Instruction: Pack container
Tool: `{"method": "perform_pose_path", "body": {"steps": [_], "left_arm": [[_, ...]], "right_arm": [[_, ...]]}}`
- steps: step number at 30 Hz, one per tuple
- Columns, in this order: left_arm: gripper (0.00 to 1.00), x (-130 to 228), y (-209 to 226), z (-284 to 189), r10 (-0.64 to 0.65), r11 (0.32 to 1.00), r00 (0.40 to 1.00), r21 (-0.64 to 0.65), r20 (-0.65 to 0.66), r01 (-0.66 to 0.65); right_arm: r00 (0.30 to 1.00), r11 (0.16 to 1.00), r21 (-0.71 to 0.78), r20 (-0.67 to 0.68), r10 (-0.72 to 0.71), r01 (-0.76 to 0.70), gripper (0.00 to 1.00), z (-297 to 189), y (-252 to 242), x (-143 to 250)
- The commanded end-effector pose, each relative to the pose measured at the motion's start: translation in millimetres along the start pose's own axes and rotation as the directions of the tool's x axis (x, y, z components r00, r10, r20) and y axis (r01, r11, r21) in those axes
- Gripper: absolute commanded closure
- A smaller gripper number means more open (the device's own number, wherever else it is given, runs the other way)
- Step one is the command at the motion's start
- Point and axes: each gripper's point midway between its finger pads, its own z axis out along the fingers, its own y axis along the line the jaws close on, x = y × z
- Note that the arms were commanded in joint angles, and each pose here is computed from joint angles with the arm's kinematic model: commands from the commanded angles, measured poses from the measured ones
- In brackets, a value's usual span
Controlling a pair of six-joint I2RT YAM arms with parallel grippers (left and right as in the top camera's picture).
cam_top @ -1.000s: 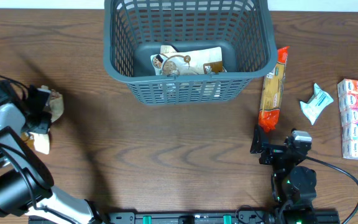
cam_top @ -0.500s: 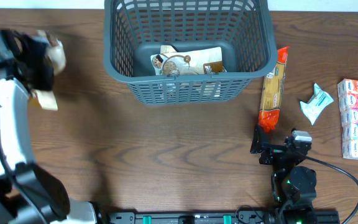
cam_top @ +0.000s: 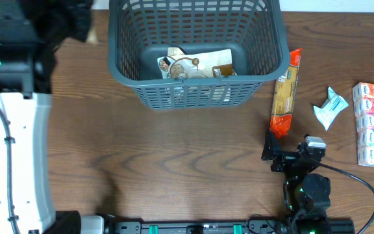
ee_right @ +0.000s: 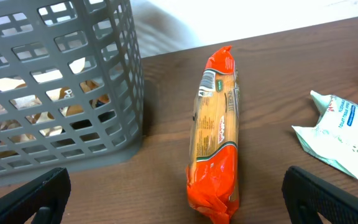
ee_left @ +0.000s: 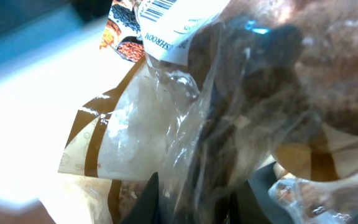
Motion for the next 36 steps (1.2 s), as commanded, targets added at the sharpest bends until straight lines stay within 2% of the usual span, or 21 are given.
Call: {"method": "perform_pose_path", "body": {"steps": [1,4,7,10,13,18,24,25,26,28,29,30,34,36], "left_arm": [[0.94,-35,-49,-7,0.195,0.974,0.974,0.097,0.117,-0.206],[0.94,-47,-102,-1,0.323,0.906,0.923,0.215,0.208,-0.365],[0.94,-45,-144,11,0.363,0.843,0.896,0.317,0.257,-0.433],[0.94,-30,-171,36,0.407,0.794,0.880,0.382,0.245,-0.473],[0.94,-6,-187,66,0.440,0.757,0.875,0.439,0.202,-0.483],[0.94,46,-207,119,0.453,0.728,0.888,0.540,0.084,-0.422],[0.94,87,-222,154,0.463,0.707,0.886,0.603,0.001,-0.370],[0.88,91,-224,155,0.464,0.704,0.886,0.611,-0.010,-0.362],[0.49,95,-225,156,0.465,0.702,0.885,0.617,-0.019,-0.356],[0.10,98,-225,155,0.466,0.701,0.884,0.622,-0.031,-0.348],[0.03,98,-225,155,0.466,0.702,0.884,0.621,-0.033,-0.347],[0.00,97,-224,154,0.466,0.704,0.884,0.620,-0.032,-0.348],[0.01,90,-220,147,0.463,0.709,0.886,0.610,-0.024,-0.354],[0.01,83,-211,142,0.453,0.741,0.891,0.575,-0.046,-0.347]], "right_arm": [[1.000,1.000,0.001,-0.001,0.013,-0.013,0.01,0,0,1],[1.000,1.000,0.009,0.011,0.015,-0.015,0.01,0,-1,-1],[0.999,0.998,0.052,0.039,0.016,-0.018,0.01,0,-8,-7],[0.998,0.995,0.092,0.065,0.017,-0.023,0.01,-1,-15,-13],[0.997,0.994,0.110,0.071,0.013,-0.021,0.01,-1,-18,-14],[0.997,0.994,0.109,0.073,0.014,-0.022,0.01,-1,-18,-14],[0.997,0.994,0.109,0.073,0.014,-0.022,0.01,-1,-18,-14],[0.997,0.994,0.110,0.073,0.014,-0.022,0.01,-1,-18,-14],[0.997,0.994,0.110,0.074,0.014,-0.022,0.01,-1,-18,-15],[0.997,0.994,0.109,0.077,0.015,-0.023,0.01,-1,-18,-15],[0.997,0.994,0.108,0.080,0.015,-0.024,0.01,-1,-18,-16],[0.996,0.994,0.109,0.083,0.016,-0.025,0.01,-1,-18,-17],[0.996,0.994,0.109,0.088,0.017,-0.027,0.01,-1,-18,-18],[0.994,0.994,0.103,0.108,0.020,-0.031,0.01,-2,-16,-23]]}}
